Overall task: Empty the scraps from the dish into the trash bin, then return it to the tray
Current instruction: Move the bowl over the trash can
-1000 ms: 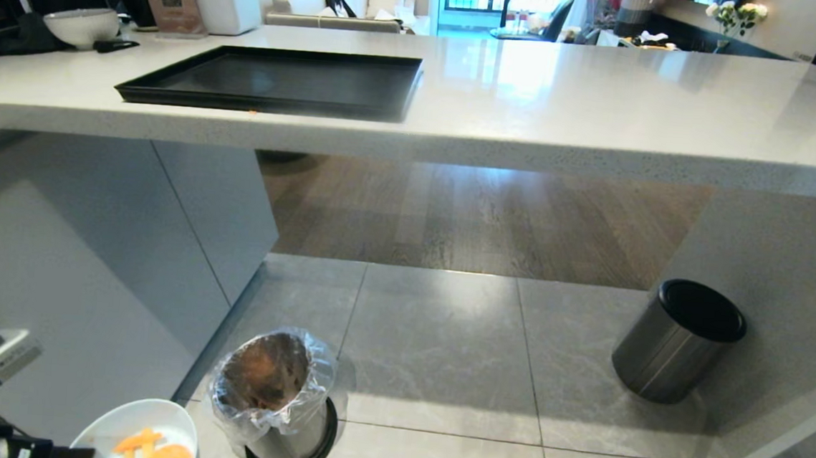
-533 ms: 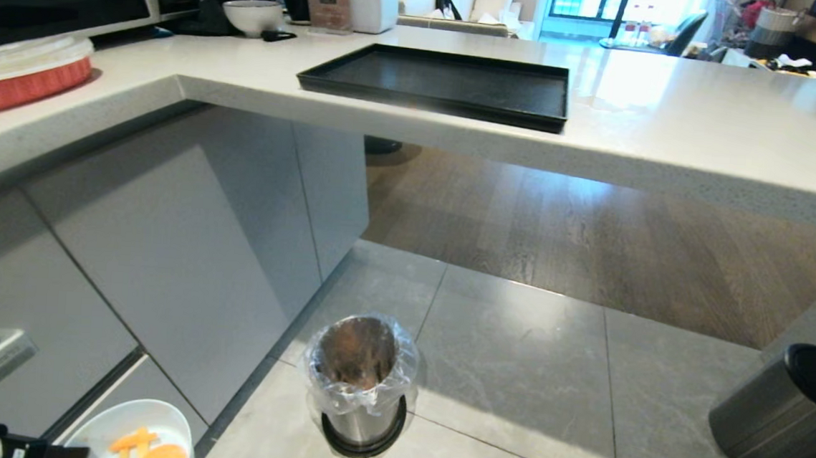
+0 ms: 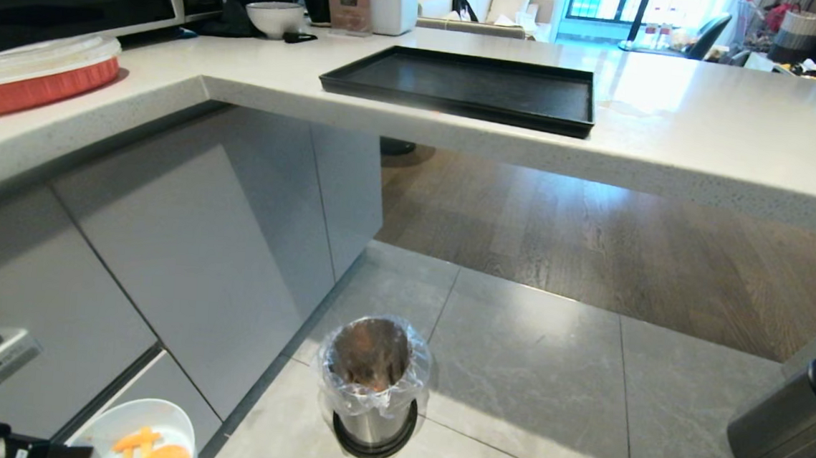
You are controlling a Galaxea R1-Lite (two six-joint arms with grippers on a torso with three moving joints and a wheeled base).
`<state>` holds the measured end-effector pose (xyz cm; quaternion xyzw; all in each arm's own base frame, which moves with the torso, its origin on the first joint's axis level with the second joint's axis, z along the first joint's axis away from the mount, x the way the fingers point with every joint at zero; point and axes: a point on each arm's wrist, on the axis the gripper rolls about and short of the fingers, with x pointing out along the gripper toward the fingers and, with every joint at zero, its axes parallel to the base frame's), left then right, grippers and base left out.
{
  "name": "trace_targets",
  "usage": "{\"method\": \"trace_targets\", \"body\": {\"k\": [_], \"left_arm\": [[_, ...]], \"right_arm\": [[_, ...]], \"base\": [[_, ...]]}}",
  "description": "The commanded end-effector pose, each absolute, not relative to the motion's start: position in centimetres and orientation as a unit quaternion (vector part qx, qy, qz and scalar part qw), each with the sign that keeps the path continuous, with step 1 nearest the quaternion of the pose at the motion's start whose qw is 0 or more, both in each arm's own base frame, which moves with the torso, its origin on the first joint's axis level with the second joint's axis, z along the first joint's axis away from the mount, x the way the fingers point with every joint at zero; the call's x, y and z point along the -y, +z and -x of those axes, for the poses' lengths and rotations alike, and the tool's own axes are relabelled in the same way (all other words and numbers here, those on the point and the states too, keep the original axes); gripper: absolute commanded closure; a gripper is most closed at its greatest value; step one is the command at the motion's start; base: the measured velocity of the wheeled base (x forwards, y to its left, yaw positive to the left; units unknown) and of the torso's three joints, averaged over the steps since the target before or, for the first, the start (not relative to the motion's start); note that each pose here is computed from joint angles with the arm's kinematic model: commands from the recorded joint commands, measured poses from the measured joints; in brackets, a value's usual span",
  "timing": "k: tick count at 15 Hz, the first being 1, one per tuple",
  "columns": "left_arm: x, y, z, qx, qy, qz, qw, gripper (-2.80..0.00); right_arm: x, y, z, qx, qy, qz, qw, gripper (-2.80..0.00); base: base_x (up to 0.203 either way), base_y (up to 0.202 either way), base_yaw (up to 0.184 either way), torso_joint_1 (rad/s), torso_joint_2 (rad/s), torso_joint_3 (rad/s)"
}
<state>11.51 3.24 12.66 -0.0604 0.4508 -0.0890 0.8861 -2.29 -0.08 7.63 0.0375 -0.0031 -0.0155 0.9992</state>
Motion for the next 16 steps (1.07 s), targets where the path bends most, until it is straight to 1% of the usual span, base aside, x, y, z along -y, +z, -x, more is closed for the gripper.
{"method": "trace_targets", "body": {"k": [1, 10, 16], "left_arm": [[-3.22, 12.69, -11.49, -0.45, -0.09, 0.06, 0.886, 0.0], [-2.98, 13.0, -11.21, -0.438, -0.102, 0.035, 0.892, 0.0], [-2.56, 12.85, -11.1, -0.44, -0.117, 0.029, 0.89, 0.0]], "right_arm": [[0.08, 7.6, 2.28, 0.003, -0.015, -0.038, 0.999, 0.0], [0.08, 7.6, 2.28, 0.003, -0.015, -0.038, 0.999, 0.0], [0.08, 7.6, 2.28, 0.003, -0.015, -0.038, 0.999, 0.0]], "base": [[0.0, 0.0, 0.0, 0.0, 0.0, 0.0], [0.0, 0.0, 0.0, 0.0, 0.0, 0.0], [0.0, 0.0, 0.0, 0.0, 0.0, 0.0]]}}
